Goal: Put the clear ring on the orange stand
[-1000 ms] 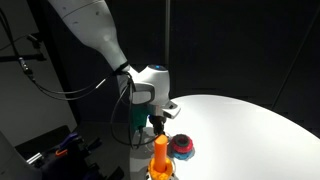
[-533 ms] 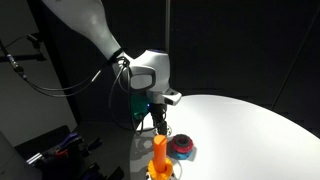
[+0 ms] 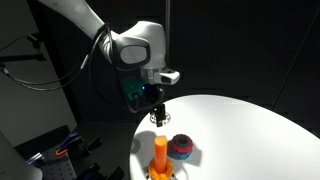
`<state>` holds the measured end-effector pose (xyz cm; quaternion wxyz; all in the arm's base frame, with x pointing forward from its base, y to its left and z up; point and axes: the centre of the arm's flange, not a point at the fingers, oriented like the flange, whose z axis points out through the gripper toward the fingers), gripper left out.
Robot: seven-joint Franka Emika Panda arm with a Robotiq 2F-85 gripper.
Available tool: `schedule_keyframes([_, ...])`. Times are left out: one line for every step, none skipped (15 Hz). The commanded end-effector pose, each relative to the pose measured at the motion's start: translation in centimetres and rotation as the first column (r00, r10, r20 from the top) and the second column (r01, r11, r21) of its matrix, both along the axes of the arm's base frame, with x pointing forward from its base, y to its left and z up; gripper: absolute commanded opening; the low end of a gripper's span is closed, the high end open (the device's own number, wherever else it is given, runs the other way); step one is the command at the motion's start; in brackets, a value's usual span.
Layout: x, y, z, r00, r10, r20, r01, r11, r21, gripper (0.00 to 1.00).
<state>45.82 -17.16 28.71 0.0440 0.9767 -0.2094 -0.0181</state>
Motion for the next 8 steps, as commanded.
schedule_keyframes([-2.4,0.1,3.9,1.000,0.001,0.000,-0.001,1.000,-0.003,0.66])
schedule_keyframes([-2.9,-0.1,4.6,1.000,-0.003,0.002,0.004,1.000,-0.004,0.66])
schedule_keyframes([-3.3,-0.4,5.2,1.000,-0.009,0.005,0.009,1.000,-0.005,0.66])
schedule_keyframes([-3.7,-0.6,5.7,1.000,-0.014,0.006,0.014,1.000,-0.006,0.66])
schedule_keyframes([-4.1,-1.1,6.2,1.000,-0.022,0.008,0.022,1.000,-0.007,0.66])
schedule_keyframes([-4.5,-1.5,6.7,0.999,-0.031,0.012,0.031,0.999,-0.010,0.66])
schedule_keyframes([-4.8,-2.0,7.0,0.999,-0.041,0.015,0.041,0.999,-0.011,0.66])
schedule_keyframes([-5.2,-2.6,7.3,0.999,-0.049,0.020,0.049,0.999,-0.013,0.66])
